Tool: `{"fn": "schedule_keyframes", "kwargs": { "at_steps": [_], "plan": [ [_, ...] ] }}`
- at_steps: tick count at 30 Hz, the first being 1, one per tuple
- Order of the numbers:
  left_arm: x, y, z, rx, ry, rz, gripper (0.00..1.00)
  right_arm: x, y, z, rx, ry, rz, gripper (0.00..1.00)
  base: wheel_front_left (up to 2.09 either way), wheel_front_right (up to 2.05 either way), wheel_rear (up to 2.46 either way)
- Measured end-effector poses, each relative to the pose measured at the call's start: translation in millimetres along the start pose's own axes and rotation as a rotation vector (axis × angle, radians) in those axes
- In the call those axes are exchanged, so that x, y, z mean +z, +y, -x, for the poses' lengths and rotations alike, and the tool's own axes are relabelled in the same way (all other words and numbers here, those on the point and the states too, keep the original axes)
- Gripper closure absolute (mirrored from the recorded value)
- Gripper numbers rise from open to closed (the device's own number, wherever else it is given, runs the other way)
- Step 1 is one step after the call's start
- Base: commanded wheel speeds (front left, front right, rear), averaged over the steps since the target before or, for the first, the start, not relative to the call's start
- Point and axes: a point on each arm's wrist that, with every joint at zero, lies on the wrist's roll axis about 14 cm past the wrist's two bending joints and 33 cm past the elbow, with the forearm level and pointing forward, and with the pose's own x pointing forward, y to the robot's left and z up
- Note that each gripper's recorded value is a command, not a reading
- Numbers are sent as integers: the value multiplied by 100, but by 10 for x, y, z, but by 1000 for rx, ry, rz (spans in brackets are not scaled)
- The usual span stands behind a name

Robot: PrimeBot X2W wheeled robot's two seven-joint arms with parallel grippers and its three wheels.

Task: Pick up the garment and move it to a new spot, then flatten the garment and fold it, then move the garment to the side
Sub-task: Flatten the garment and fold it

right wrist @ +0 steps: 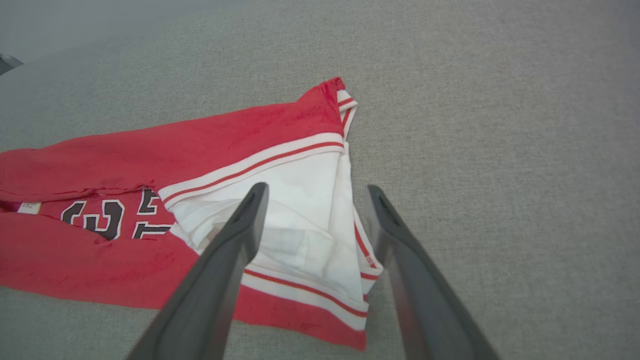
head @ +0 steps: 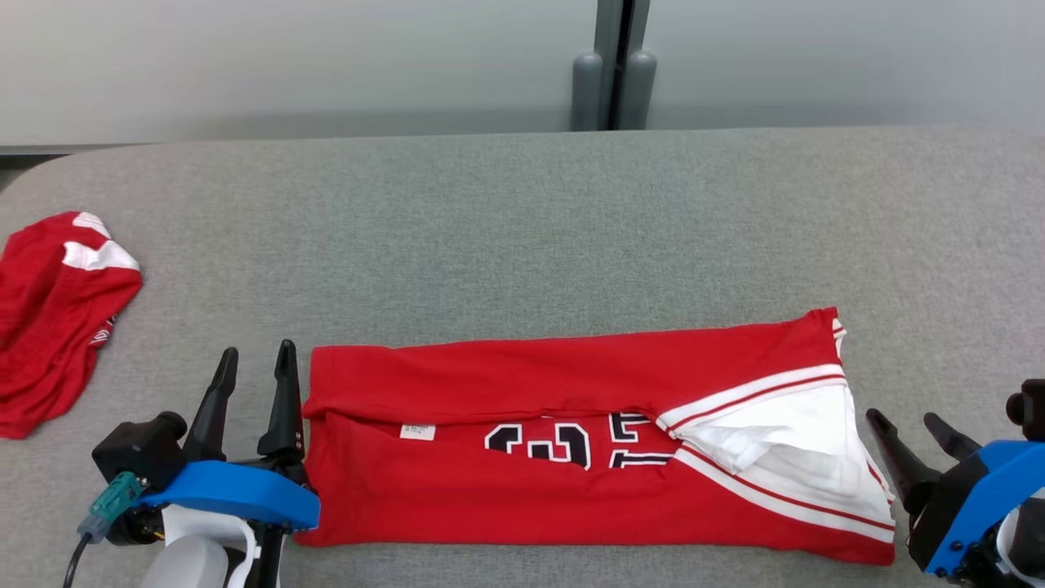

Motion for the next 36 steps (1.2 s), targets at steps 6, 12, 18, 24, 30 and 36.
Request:
{"fn": "schedule_keyframes", "kwargs": {
  "at_steps": [6,12,18,24,30,36],
  "plan": [
    [79,52,125,26,-34,-5,0,8,-24,-100,-15,-77,3,0,0,0,0],
    [104,161,192,43,-31,-49,0,-69,-30,-308,-29,-52,6,0,0,0,0],
    [61,255,228,53,-5,-84,0,-284,-57,-513,-54,67,22,0,0,0,0],
    [50,302,224,62,2,-89,0,-410,-62,-711,-73,159,34,0,0,0,0],
    [37,326,227,68,7,-86,0,-526,3,-824,-61,221,53,0,0,0,0],
    [24,351,228,73,12,-81,0,-579,160,-869,-10,250,69,59,0,0,0]
  ]
}}
